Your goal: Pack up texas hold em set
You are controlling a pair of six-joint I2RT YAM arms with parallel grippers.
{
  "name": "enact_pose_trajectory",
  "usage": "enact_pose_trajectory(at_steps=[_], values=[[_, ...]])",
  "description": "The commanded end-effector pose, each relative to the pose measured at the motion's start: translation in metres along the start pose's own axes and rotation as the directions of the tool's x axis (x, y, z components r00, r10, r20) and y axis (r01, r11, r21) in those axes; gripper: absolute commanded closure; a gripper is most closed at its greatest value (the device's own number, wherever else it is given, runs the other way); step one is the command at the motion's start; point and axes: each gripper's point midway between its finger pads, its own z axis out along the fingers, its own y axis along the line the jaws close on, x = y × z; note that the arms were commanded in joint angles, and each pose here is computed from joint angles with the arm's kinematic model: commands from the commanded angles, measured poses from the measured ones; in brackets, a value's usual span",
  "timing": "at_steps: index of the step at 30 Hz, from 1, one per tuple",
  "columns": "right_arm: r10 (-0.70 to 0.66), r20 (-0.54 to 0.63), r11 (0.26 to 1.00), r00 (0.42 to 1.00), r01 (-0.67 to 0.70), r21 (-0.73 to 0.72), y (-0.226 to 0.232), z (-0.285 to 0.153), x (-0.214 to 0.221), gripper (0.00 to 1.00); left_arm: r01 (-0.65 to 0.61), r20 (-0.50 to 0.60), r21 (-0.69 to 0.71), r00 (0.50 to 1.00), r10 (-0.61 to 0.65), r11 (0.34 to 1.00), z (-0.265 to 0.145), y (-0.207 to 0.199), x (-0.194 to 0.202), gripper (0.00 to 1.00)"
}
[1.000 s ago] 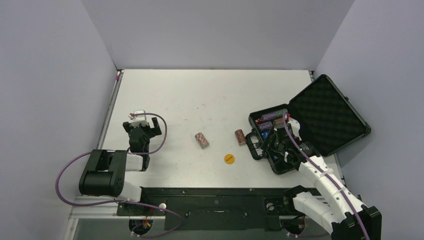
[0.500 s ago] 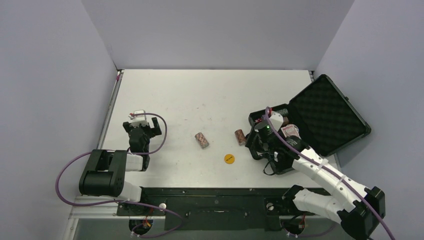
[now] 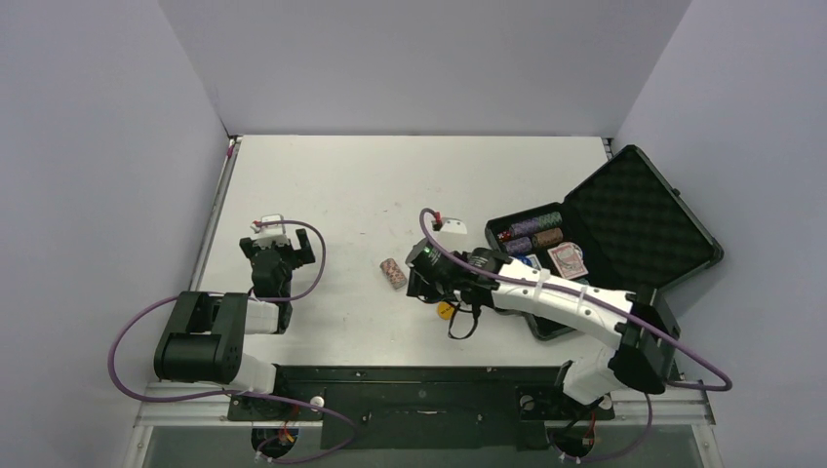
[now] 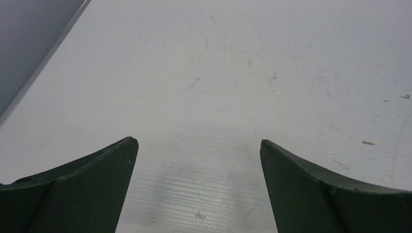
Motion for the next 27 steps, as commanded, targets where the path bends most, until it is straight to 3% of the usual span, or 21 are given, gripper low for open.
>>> enact_pose_trajectory(at_steps=[1, 8, 16, 27], values=[[0.032, 0.003, 0.999, 0.999, -0.032, 0.031, 0.010, 0.008, 0.000, 0.44, 0.014, 0.072, 0.006, 0.997, -0.014, 1.000, 0.007, -0.004, -0.022, 0.04], [0.056, -0.072, 0.995, 0.996, -0.050, 0.081, 0.011, 0.033, 0.022, 0.39, 0.014, 0.070, 0.006, 0.997, -0.014, 1.000, 0.006, -0.004, -0.021, 0.04], [0.058, -0.128, 0.974, 0.990, -0.028, 0.223, -0.015, 0.047, 0.040, 0.22, 0.013, 0.070, 0.006, 0.997, -0.014, 1.000, 0.007, -0.004, -0.022, 0.04], [0.107, -0.164, 0.967, 0.981, -0.064, 0.248, -0.043, 0.064, 0.051, 0.19, 0.014, 0.069, 0.006, 0.997, -0.015, 1.000, 0.006, -0.004, -0.021, 0.04]])
